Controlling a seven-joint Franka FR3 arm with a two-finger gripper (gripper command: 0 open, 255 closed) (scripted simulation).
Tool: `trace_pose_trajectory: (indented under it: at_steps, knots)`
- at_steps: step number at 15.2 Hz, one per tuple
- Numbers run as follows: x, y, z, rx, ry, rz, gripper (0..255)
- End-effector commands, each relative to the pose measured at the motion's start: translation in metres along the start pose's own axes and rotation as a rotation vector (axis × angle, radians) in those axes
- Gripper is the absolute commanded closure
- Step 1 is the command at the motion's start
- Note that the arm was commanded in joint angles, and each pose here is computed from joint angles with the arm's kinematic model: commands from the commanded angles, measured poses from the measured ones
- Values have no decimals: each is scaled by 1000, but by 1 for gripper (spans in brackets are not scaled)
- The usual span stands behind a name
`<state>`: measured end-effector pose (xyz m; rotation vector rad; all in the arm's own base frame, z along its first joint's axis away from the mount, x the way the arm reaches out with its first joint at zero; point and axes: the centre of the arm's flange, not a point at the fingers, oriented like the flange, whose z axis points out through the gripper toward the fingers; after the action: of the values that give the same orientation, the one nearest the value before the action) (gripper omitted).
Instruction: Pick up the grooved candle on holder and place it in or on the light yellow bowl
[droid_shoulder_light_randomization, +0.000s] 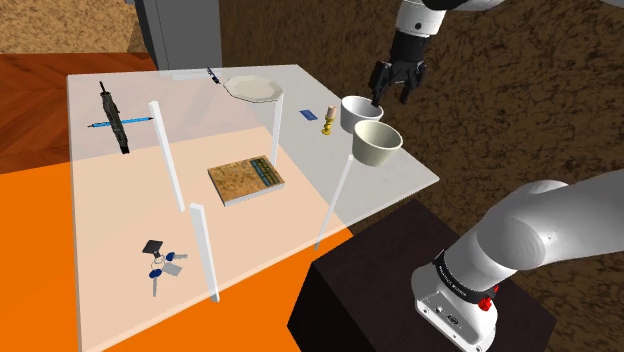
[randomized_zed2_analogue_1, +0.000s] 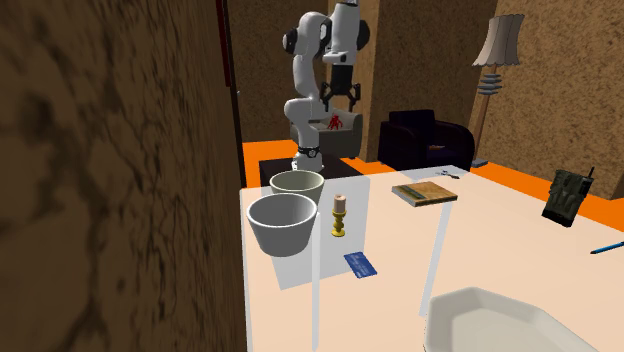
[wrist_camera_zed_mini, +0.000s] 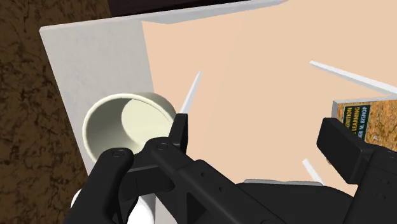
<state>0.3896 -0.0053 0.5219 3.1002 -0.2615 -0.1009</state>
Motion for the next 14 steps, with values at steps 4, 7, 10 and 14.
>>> trace_pose_trajectory:
  at_steps: [4,7,10,14]
  knots:
    - [56,10,33,2,9,26,0]
    - [90,17,52,4,13,41,0]
    - [123,23,71,5,18,57,0]
    - [168,33,96,7,24,77,0]
